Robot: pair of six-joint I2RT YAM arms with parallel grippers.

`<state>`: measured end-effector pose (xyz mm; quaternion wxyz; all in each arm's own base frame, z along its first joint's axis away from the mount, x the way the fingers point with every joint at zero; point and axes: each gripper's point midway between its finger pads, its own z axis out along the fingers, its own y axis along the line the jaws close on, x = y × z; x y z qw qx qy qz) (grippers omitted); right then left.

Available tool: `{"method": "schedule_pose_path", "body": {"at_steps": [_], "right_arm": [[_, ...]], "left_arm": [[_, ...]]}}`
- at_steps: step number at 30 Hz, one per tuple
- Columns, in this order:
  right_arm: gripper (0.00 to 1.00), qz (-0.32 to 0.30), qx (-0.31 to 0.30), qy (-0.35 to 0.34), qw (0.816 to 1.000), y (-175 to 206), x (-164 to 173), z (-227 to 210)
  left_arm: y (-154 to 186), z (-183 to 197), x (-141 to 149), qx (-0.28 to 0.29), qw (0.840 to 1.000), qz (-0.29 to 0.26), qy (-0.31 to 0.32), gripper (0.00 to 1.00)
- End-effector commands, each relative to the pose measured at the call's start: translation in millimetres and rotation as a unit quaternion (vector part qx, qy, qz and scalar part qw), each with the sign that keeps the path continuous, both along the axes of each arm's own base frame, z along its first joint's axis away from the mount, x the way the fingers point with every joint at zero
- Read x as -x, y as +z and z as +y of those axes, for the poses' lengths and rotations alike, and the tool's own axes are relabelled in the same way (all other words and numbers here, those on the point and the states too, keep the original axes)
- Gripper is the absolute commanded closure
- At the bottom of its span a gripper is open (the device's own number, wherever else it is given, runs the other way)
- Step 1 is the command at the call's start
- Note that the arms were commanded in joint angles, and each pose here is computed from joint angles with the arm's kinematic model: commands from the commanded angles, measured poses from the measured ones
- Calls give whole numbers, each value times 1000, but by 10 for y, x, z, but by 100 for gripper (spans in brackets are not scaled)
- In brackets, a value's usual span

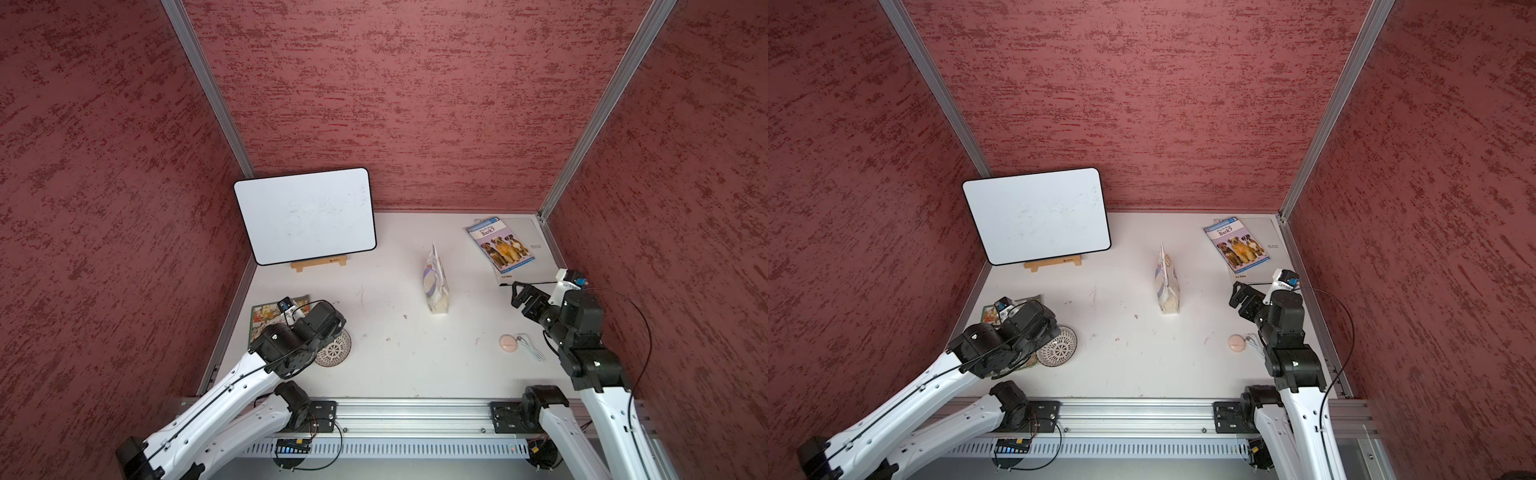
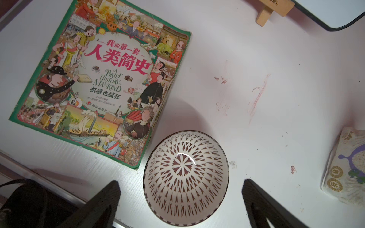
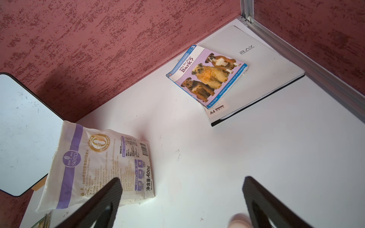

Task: Pour the oats into the breakfast bowl
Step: Pick up the bowl from the center of the board.

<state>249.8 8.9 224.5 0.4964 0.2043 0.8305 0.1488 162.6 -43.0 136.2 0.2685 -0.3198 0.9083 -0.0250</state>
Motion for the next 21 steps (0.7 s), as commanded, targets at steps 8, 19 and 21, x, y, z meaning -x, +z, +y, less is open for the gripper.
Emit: {"method": "schedule_pose_path", "body": {"at_steps": [8,19,21], "right_arm": [[1,6,19,3,1000,-47,15,-26],[1,7,19,1,1000,-54,22,-31],[1,7,19,1,1000,-59,19,-32]], "left_arm": [[-330,200,323,13,997,28,66,0],[-486,58,260,21,998,44,46,9],[-505,21,243,23,998,49,42,11]]}}
